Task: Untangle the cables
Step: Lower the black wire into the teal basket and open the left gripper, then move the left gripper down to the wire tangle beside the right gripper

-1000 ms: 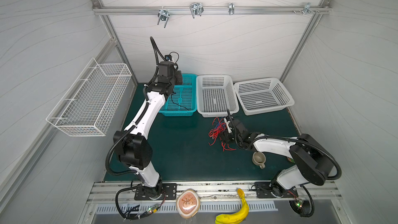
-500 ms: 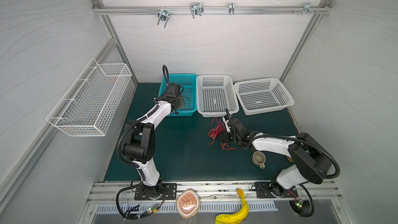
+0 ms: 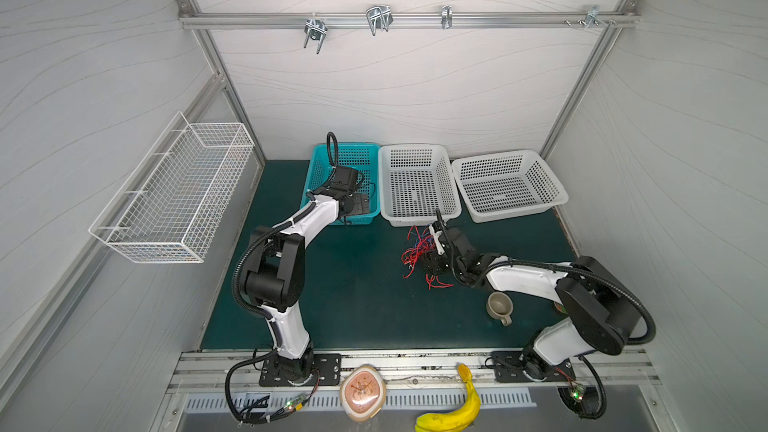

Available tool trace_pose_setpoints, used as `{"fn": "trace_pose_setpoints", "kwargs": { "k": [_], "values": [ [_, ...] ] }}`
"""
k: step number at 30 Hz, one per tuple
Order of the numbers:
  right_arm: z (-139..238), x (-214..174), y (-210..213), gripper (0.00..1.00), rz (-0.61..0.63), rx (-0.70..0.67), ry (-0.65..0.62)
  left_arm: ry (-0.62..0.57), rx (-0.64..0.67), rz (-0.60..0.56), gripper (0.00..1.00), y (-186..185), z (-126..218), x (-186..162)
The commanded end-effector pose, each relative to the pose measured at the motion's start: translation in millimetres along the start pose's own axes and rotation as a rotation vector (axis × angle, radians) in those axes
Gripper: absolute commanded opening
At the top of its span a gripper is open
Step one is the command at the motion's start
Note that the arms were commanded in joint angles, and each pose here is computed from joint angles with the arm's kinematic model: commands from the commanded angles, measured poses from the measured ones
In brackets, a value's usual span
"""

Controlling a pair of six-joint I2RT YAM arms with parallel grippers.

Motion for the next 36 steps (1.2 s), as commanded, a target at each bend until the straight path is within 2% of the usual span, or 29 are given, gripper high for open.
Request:
{"fn": "trace_pose_setpoints", "kwargs": {
  "k": [1, 5, 8, 11, 15, 17, 22, 30, 33, 36],
  "values": [
    [9, 15, 6, 0.74, -0.007, 0.016, -0.060, -0.073, -0.030, -0.021, 1.00, -11, 34, 17],
    [14, 21, 8, 0.74, -0.007, 0.030, -0.081, -0.127, -0.104, -0.042, 1.00, -23, 64, 22],
    [23, 27, 11, 0.74, -0.006, 0.041, -0.112, -0.155, -0.205, -0.071, 0.99, -36, 87, 15],
    [36, 33, 12, 0.74, -0.004, 0.050, -0.145, -0.153, -0.342, -0.102, 0.98, -54, 104, -5],
    [58, 44, 11, 0.74, -0.007, 0.045, -0.194, -0.087, -0.599, -0.141, 0.95, -91, 112, -49],
    [67, 50, 8, 0.74, -0.009, 0.023, -0.202, -0.060, -0.663, -0.171, 0.92, -107, 111, -70],
    [82, 61, 0, 0.72, -0.025, -0.056, -0.177, 0.002, -0.632, -0.251, 0.83, -133, 96, -106],
    [77, 63, -11, 0.59, -0.086, -0.103, -0.118, 0.065, -0.587, -0.247, 0.65, -147, 68, -117],
    [71, 62, -19, 0.54, -0.164, -0.071, -0.087, 0.075, -0.574, -0.255, 0.62, -146, 64, -121],
    [64, 61, -17, 0.54, -0.185, -0.002, -0.073, 0.056, -0.585, -0.256, 0.62, -141, 68, -124]
  ]
}}
Point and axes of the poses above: each gripper's point midway between its finger pads, its own z axis back along the fingers, its own y axis along the line the jaws close on, x = y × z, the point moved 5 cm from there along z, back along the fingers, and after that the axes turned 6 degrees about z, right-handed, at the moved point
